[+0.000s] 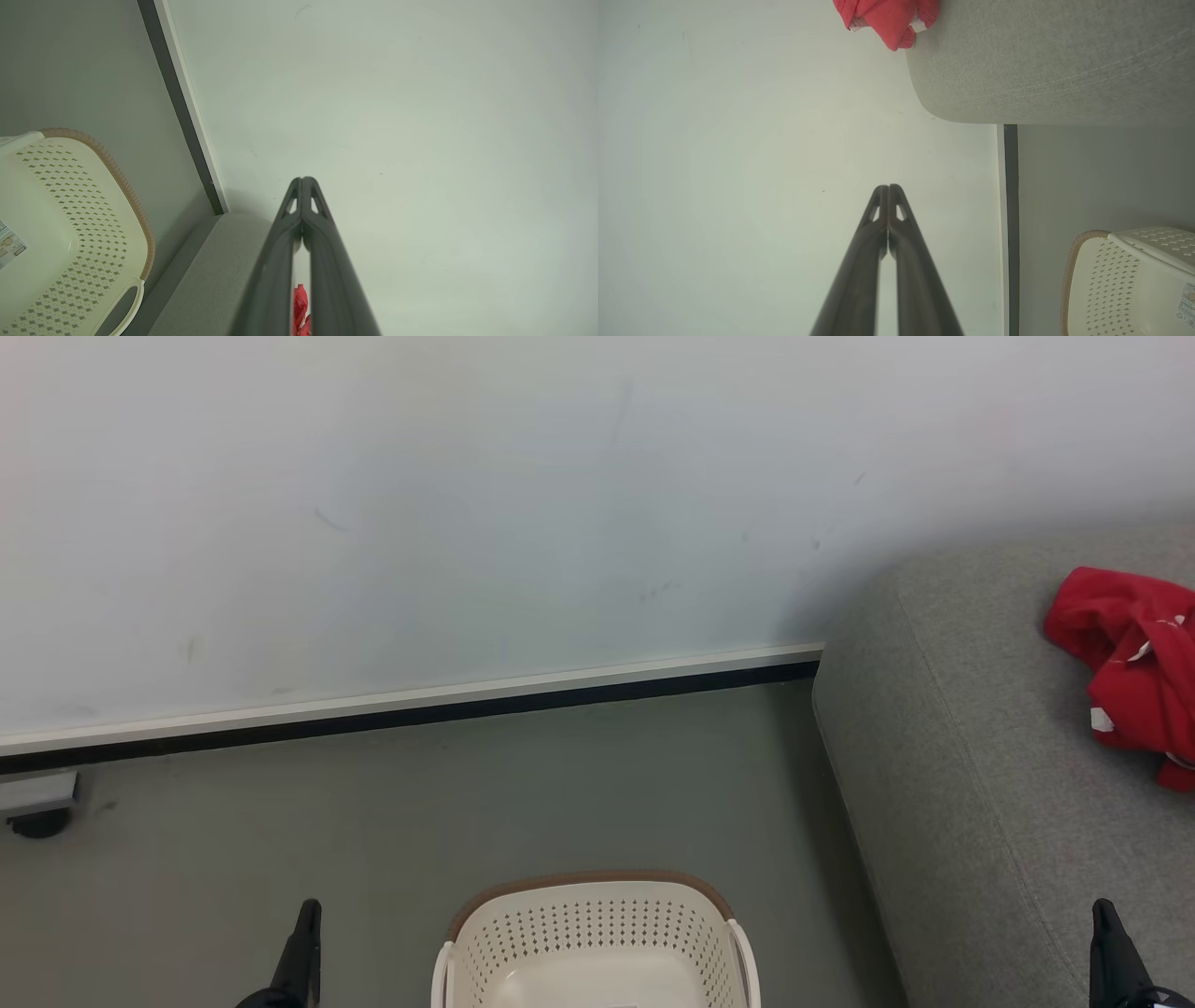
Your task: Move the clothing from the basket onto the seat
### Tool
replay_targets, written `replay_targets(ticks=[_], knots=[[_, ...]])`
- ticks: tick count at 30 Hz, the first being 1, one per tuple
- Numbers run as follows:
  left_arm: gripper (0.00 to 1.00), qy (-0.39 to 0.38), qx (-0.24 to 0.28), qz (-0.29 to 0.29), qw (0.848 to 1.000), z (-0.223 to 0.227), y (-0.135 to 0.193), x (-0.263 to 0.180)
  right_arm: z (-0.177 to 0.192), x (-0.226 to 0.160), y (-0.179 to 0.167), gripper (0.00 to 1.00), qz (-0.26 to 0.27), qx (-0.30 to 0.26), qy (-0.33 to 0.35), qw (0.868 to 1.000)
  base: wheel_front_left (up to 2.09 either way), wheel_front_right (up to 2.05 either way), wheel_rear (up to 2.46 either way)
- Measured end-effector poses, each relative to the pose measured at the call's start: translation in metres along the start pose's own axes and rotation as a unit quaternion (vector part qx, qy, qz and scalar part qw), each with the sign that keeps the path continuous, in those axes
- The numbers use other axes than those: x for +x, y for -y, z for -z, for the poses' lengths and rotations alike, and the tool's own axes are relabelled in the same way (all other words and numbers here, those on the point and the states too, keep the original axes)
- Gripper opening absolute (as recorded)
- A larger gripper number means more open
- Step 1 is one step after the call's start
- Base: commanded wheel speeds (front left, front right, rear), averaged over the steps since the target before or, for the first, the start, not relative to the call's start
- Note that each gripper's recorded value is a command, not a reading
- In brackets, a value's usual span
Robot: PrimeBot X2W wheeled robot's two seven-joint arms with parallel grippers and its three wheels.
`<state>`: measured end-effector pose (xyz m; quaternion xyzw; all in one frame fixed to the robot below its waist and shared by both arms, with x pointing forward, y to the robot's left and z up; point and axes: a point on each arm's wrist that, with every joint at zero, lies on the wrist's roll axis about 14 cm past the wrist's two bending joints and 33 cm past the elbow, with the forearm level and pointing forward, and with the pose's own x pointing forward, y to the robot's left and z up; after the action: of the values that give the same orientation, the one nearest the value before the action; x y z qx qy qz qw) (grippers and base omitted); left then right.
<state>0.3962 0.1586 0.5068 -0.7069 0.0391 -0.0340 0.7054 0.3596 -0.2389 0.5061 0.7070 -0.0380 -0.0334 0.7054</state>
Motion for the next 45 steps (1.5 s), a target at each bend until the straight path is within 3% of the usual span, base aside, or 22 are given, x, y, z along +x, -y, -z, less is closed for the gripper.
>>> replay_targets(ticks=[45], knots=[[0.0, 0.0, 0.0, 0.0, 1.0, 0.0, 0.0, 0.0, 0.0, 0.0, 0.0, 0.0, 0.0, 0.0, 0.0, 1.0, 0.0, 0.0, 0.0]])
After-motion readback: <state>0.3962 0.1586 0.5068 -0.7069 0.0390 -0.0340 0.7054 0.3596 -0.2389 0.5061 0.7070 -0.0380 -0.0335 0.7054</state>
